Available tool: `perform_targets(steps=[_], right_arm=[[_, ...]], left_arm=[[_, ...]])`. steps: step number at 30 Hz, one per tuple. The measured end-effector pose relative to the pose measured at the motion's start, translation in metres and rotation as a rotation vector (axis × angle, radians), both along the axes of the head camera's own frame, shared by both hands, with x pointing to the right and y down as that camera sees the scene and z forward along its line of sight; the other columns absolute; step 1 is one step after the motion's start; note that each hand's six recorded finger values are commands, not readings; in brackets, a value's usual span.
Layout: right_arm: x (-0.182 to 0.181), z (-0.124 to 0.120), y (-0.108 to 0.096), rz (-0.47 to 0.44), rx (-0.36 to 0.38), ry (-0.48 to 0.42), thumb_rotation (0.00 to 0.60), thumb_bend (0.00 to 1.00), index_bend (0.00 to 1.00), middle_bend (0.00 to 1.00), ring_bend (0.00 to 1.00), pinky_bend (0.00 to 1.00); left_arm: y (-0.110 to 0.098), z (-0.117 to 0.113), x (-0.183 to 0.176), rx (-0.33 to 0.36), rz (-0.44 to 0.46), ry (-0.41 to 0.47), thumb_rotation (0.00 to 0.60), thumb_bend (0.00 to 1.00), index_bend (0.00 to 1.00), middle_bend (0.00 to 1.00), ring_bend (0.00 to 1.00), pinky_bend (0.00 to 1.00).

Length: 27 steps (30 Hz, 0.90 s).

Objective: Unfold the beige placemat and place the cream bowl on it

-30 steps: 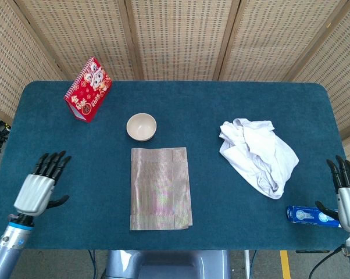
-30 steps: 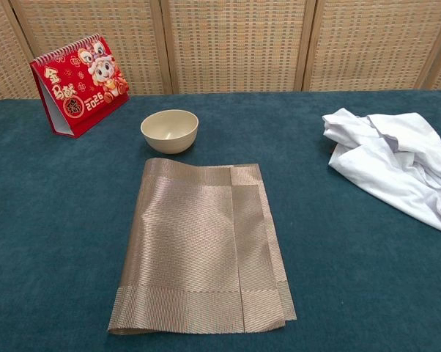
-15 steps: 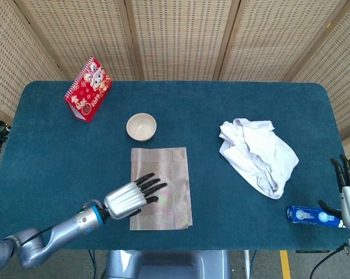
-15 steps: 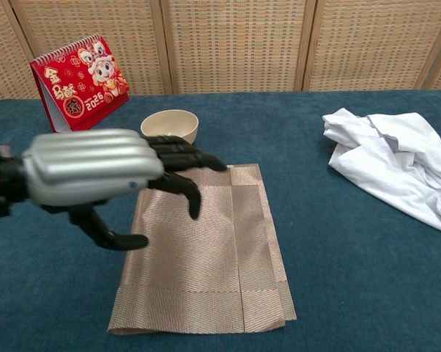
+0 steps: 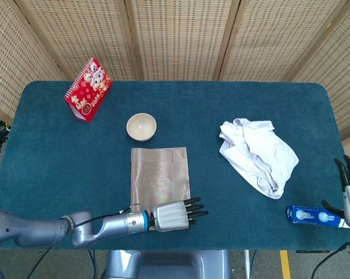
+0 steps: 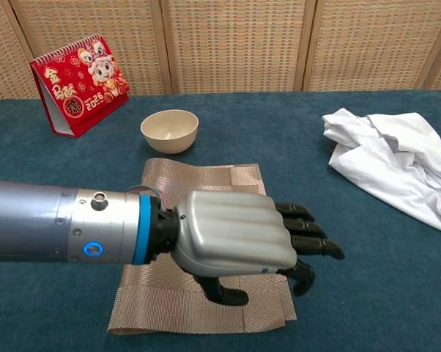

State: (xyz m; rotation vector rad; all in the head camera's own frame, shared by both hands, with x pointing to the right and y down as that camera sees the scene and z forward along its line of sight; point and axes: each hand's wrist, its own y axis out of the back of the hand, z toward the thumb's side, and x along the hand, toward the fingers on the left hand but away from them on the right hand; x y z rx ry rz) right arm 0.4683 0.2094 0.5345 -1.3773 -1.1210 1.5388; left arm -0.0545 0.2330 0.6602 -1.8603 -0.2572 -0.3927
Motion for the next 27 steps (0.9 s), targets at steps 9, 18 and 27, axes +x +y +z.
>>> perform_targets(steps=[9,18,27], right_arm=[[0.005,0.000,0.000,0.013,-0.001,0.008,0.600,0.00,0.03,0.00,0.00,0.00],[0.006,-0.001,0.000,0.020,0.006,0.008,0.600,0.00,0.03,0.00,0.00,0.00],[0.007,-0.002,0.000,0.025,0.008,0.003,0.600,0.00,0.04,0.00,0.00,0.00]], left_arm=[[0.021,0.022,0.010,0.007,0.051,-0.018,0.600,0.37,0.32,0.00,0.00,0.00],[0.024,0.030,0.014,0.031,0.049,-0.026,0.600,0.37,0.31,0.00,0.00,0.00],[0.027,0.033,0.019,0.042,0.051,-0.029,0.600,0.37,0.34,0.00,0.00,0.00]])
